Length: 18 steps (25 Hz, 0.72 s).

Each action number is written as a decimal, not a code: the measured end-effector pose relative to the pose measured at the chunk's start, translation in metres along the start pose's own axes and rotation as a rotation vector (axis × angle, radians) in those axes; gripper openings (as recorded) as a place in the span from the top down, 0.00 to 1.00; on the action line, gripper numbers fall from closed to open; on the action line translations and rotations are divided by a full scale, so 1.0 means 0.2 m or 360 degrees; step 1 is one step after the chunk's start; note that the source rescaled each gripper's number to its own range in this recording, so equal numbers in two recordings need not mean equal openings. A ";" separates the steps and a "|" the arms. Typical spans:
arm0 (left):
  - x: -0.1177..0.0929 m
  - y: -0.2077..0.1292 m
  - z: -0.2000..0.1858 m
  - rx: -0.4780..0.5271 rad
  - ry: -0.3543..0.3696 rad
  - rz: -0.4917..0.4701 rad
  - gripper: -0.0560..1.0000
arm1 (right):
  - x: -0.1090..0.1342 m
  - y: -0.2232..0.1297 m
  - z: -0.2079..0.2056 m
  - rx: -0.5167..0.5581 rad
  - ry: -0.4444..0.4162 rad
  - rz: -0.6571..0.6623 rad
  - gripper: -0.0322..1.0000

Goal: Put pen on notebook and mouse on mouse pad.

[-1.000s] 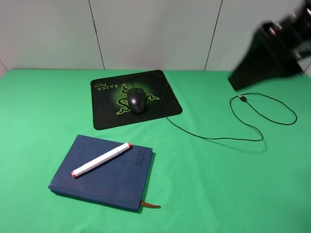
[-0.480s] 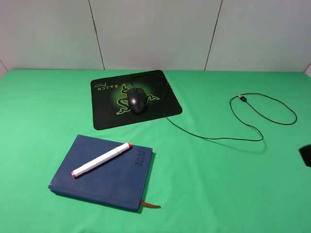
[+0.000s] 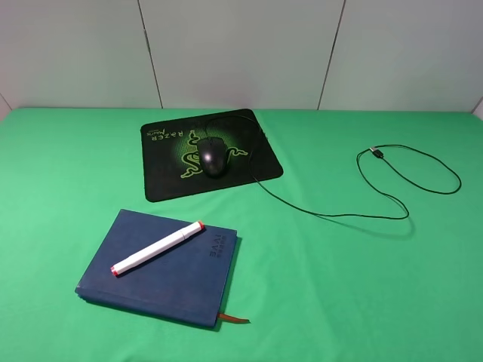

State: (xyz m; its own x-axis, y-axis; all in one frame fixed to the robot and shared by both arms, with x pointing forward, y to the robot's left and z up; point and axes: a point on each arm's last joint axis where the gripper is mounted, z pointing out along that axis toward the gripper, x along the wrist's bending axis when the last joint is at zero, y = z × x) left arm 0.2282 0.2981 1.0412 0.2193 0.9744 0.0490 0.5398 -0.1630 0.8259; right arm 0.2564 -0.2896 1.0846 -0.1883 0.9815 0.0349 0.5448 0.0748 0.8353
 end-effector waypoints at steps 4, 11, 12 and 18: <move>0.00 0.00 0.00 0.0000 0.0000 0.0000 0.00 | -0.01 -0.10 0.02 -0.0070 -0.0088 0.0016 0.00; 0.00 0.00 0.00 0.0000 0.0000 0.0000 0.00 | 0.00 -0.18 -0.01 -0.0234 -0.0232 0.0061 0.00; 0.00 0.00 0.00 0.0000 0.0000 0.0000 0.00 | 0.00 -0.18 -0.01 -0.0240 -0.0249 0.0069 0.00; 0.00 0.00 0.00 0.0000 0.0000 0.0000 0.00 | 0.00 -0.18 -0.01 -0.0240 -0.0273 0.0080 0.00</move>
State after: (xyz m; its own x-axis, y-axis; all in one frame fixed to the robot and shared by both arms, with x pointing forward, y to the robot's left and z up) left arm 0.2282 0.2981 1.0412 0.2193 0.9744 0.0490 0.5398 -0.1630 0.8259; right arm 0.2349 -0.2924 1.0557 -0.0153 0.9999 -0.0042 0.4192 0.0103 0.9078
